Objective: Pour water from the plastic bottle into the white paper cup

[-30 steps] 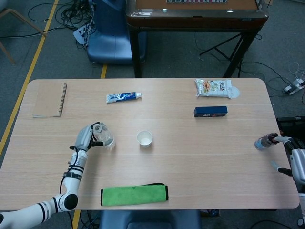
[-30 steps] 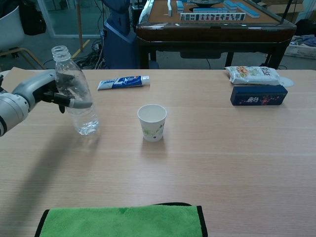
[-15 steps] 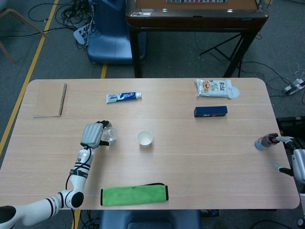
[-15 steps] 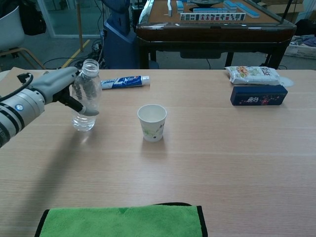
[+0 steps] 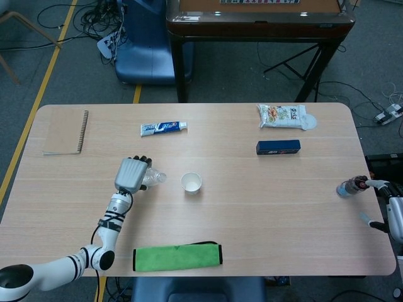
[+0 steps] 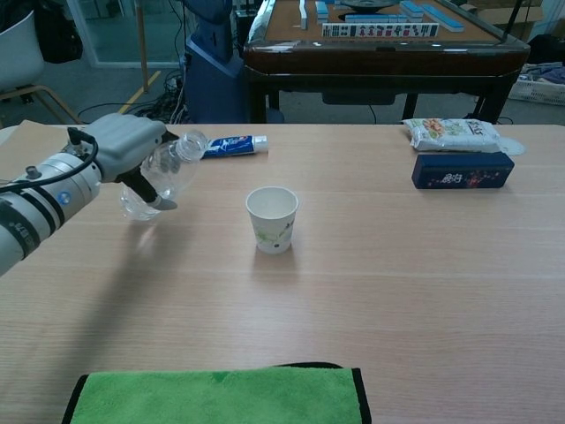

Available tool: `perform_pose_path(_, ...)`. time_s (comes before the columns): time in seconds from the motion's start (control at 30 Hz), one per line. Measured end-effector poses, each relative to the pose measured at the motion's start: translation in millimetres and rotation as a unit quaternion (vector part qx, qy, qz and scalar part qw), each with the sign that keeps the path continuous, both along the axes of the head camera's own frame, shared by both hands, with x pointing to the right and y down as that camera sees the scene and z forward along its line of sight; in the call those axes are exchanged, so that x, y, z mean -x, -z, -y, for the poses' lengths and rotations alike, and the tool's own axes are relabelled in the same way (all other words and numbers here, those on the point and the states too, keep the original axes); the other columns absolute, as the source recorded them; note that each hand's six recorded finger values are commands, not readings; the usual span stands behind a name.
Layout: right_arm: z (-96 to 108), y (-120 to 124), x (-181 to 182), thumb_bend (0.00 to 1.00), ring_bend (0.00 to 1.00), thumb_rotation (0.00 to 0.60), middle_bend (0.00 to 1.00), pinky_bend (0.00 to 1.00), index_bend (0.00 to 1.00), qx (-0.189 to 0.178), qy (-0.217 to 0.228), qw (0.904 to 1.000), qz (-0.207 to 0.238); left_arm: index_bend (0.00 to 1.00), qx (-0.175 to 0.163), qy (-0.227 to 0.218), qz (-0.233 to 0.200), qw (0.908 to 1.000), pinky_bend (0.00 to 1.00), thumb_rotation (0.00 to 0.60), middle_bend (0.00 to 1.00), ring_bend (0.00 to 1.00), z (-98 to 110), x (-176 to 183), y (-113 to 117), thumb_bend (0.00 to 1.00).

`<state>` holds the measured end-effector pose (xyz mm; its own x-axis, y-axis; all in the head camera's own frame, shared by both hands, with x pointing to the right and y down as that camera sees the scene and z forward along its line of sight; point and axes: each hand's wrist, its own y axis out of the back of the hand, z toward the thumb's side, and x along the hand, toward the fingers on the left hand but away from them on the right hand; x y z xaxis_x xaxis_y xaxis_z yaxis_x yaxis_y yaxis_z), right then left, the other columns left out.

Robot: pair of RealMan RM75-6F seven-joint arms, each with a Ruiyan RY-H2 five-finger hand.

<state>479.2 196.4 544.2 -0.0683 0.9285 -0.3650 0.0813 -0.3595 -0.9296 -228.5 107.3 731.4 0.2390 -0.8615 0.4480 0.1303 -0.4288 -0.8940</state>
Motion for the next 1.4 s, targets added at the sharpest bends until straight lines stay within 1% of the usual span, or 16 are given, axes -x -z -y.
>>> perform_pose_path(0.2, 0, 0, 0, 0.0, 0.26, 0.6, 0.32, 0.44, 0.31, 0.001, -0.001, 1.0, 0.001, 0.58, -0.015, -0.033, 0.034, 0.9988, 0.61, 0.6, 0.53, 0.53, 1, -7, -2, 0.17)
perform_pose_path(0.37, 0, 0, -1, 0.0, 0.26, 0.6, 0.32, 0.44, 0.31, 0.0, -0.002, 1.0, 0.003, 0.58, -0.023, -0.061, 0.064, 0.9958, 0.61, 0.6, 0.54, 0.54, 2, -16, -5, 0.17)
perform_pose_path(0.63, 0, 2, -2, 0.0, 0.26, 0.6, 0.32, 0.44, 0.31, -0.001, -0.003, 1.0, 0.008, 0.59, -0.017, -0.085, 0.102, 0.991, 0.61, 0.6, 0.54, 0.54, 4, -26, -17, 0.17)
perform_pose_path(0.9, 0, 5, -4, 0.0, 0.26, 0.6, 0.32, 0.44, 0.31, -0.003, -0.004, 0.9999, 0.013, 0.59, -0.012, -0.099, 0.124, 0.9872, 0.61, 0.6, 0.55, 0.54, 5, -31, -27, 0.17)
perform_pose_path(1.4, 1, 5, -5, 0.0, 0.26, 0.6, 0.32, 0.44, 0.31, -0.003, -0.005, 0.9998, 0.018, 0.6, -0.027, -0.129, 0.155, 0.9791, 0.62, 0.6, 0.55, 0.55, 11, -45, -30, 0.18)
